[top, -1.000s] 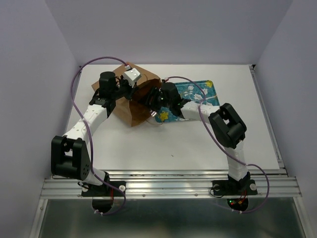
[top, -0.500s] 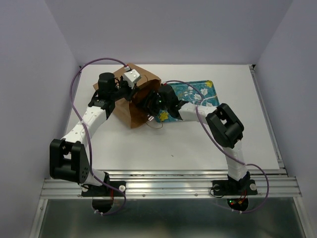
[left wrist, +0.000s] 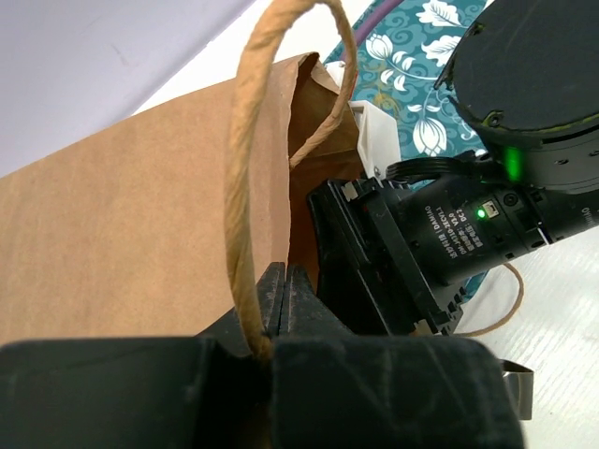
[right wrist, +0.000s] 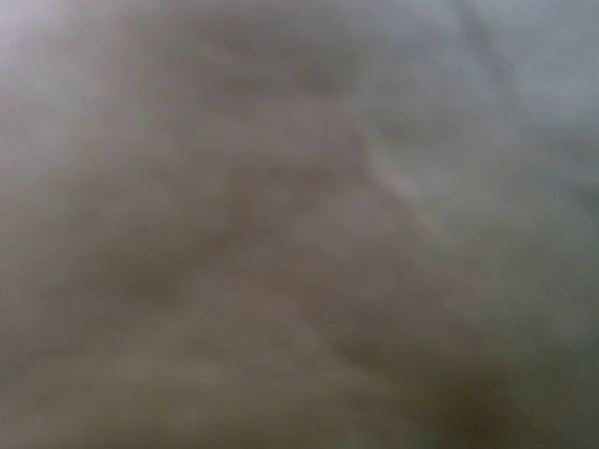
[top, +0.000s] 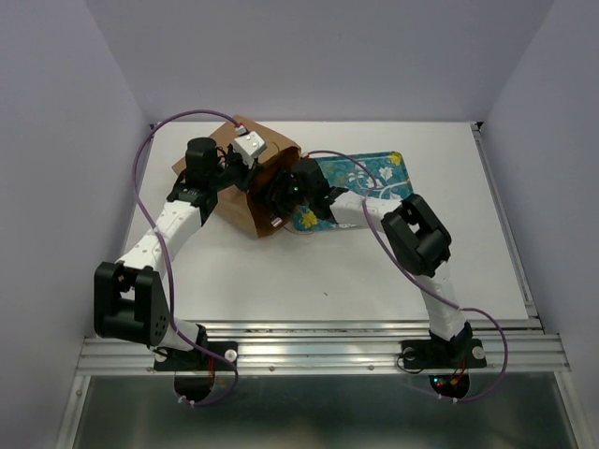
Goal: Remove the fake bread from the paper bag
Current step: Take out the fake bread from the paper bag.
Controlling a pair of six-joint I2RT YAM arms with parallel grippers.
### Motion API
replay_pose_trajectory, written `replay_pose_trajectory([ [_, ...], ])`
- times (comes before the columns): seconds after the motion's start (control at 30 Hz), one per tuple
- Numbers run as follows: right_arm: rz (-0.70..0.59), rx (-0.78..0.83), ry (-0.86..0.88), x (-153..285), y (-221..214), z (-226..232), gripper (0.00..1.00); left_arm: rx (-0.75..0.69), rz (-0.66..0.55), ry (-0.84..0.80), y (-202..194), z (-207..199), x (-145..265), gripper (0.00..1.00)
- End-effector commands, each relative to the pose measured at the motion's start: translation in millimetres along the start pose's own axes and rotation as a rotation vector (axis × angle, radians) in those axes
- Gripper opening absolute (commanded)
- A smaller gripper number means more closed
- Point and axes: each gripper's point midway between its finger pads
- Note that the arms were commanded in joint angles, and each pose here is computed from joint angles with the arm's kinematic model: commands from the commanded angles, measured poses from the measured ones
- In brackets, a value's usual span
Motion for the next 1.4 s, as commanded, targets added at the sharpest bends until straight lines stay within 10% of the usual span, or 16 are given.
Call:
replay_pose_trajectory([
  [0.0, -0.022, -0.01, 0.067, -9, 1, 23, 0.58, -0.063, -0.126, -0.02, 38, -5, 6, 0.0],
  [0.53, -0.157, 0.117, 0.113, 33, 14, 33, 0.14, -0.057, -0.085, 0.023, 27, -1, 8, 0.0],
  [1.37, 0.059, 0.664, -0.022, 158, -32, 27, 0.13, 0.007, -0.112, 0.121, 36, 22, 1, 0.0],
])
Point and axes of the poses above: each gripper's point midway between its finger pads, its own x axis back along the fingers, its own z axis along the line the jaws close on, y = z × x, and after that the axes turned 13 degrees about -x, right-handed
